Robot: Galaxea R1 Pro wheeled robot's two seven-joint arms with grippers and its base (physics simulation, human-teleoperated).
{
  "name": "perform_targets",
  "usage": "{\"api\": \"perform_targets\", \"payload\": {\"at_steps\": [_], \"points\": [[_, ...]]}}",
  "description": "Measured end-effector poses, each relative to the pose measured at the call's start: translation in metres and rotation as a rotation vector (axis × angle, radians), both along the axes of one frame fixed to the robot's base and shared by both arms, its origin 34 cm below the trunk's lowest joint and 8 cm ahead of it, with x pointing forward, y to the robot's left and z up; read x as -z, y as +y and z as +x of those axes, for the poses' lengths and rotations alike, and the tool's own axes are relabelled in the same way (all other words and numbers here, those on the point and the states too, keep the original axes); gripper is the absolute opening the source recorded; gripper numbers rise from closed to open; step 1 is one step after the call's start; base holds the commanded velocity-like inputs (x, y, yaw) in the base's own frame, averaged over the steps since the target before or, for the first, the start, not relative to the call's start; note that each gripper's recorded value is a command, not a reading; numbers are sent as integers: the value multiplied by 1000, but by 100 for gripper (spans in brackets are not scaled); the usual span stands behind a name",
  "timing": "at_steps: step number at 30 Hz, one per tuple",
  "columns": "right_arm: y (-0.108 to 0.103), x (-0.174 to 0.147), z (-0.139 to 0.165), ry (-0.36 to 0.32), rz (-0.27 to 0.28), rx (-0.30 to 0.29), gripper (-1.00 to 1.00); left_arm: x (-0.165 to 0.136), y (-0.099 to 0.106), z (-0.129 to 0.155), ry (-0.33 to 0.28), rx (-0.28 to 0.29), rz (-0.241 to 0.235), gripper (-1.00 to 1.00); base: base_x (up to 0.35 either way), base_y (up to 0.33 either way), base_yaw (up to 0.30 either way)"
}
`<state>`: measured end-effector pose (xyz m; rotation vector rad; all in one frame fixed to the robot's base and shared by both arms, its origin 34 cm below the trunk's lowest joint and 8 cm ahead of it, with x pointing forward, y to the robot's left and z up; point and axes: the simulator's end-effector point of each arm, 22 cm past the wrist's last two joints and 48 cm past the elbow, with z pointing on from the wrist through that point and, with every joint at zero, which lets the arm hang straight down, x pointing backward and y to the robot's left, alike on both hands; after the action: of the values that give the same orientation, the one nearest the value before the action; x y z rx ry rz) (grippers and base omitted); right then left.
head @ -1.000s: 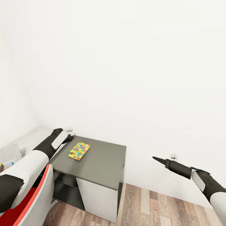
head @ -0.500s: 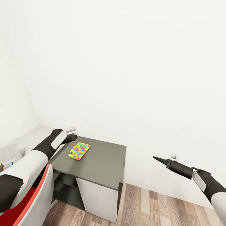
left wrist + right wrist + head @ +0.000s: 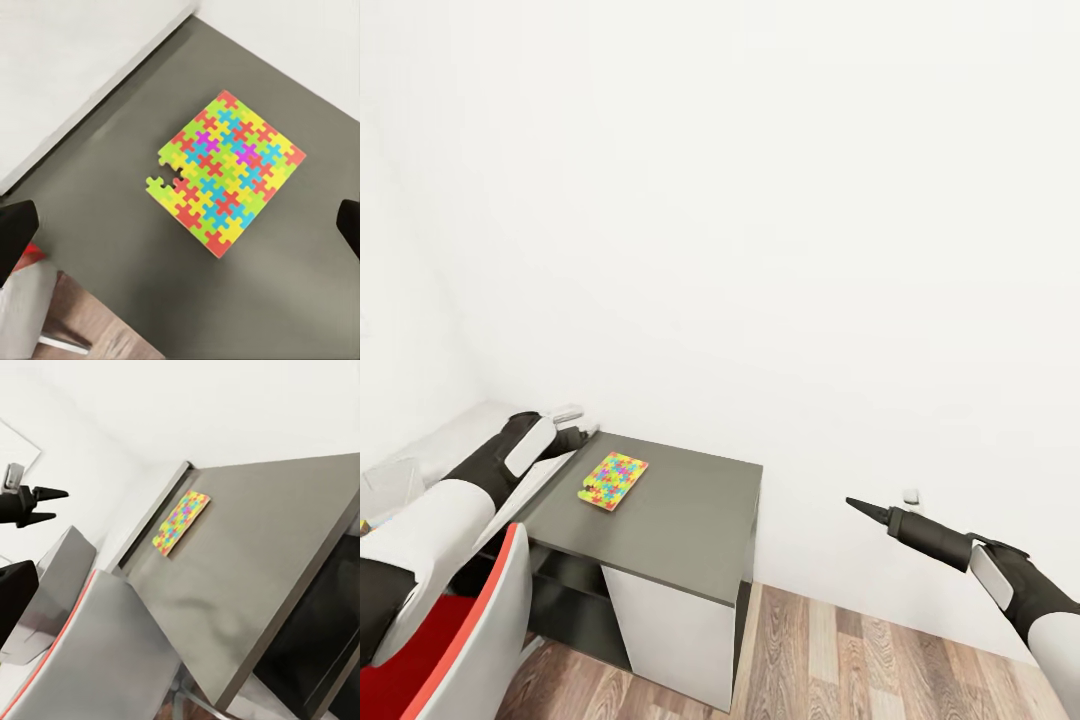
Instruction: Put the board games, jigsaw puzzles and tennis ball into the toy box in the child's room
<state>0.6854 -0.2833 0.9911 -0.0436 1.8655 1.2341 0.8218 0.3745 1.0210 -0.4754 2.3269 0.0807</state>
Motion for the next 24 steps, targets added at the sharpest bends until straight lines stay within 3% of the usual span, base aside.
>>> {"api": "perform_targets", "payload": {"at_steps": [4, 11, 17, 24], "points": [[0, 0, 0, 0, 0, 1, 100, -2, 10, -1, -3, -11, 8, 100, 0, 0, 0], [0, 1, 0, 1, -2, 3, 100, -3, 8, 1, -14, 3, -6, 100, 0, 0, 0], [0, 4, 1, 0, -4, 4, 100, -11, 12, 12, -86, 15, -25, 100, 0, 0, 0], [-1, 8, 3, -14, -12, 7, 100, -12, 26, 14, -104, 5, -20, 100, 0, 0, 0]]}}
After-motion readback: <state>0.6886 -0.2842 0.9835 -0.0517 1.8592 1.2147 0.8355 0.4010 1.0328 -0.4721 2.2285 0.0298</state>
